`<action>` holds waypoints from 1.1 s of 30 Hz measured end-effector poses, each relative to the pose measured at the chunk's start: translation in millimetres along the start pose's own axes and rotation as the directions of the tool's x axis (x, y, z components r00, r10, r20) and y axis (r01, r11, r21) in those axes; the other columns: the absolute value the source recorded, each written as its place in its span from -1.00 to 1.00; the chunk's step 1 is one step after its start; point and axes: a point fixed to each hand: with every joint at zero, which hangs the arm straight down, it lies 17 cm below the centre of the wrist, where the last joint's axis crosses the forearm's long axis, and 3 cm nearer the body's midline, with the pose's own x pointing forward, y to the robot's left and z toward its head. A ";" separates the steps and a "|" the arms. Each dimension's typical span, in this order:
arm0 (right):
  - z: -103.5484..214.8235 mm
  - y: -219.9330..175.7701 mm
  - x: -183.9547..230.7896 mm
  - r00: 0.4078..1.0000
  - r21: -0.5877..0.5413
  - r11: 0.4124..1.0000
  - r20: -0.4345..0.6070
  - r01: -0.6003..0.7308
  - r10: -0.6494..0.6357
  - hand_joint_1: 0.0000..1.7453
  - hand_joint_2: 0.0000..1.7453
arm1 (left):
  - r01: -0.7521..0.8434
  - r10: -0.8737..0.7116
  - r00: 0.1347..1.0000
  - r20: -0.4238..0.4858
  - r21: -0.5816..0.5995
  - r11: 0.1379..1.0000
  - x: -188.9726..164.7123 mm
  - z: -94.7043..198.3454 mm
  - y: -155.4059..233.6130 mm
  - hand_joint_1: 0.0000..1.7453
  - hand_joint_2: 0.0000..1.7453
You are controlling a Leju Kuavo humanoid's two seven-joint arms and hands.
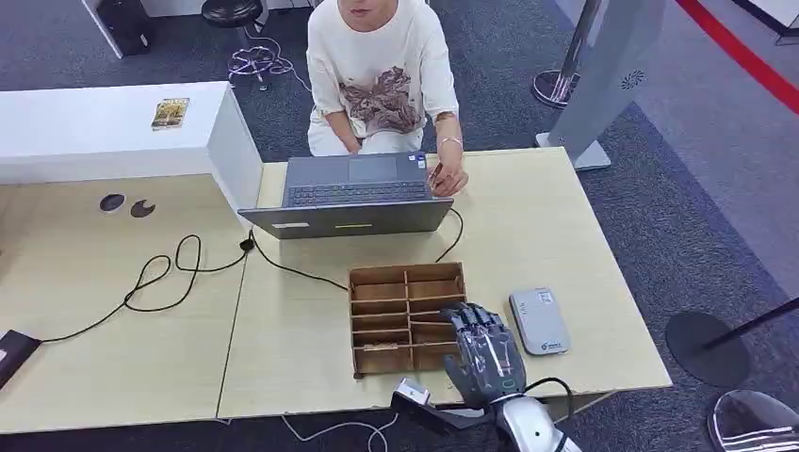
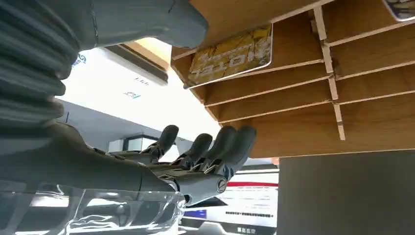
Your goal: Pass the card to the sensor for recognition and then transmit it.
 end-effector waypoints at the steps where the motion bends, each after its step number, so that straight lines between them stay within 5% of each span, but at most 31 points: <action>1: -0.1 0.2 0.2 1.000 0.000 1.000 0.001 -0.002 0.002 -0.14 1.00 | 0.000 0.000 1.000 0.000 0.000 1.000 0.1 0.0 0.0 -1.00 -1.00; 10: -0.5 1.9 1.4 1.000 0.003 1.000 0.002 -0.002 0.002 0.20 1.00 | 0.000 0.000 1.000 0.000 0.000 1.000 0.1 0.0 0.0 -1.00 -1.00; 33: -0.7 2.6 1.0 1.000 0.004 1.000 -0.001 -0.001 0.001 0.52 1.00 | 0.000 0.000 1.000 0.001 -0.002 1.000 0.2 0.0 -0.3 -1.00 -1.00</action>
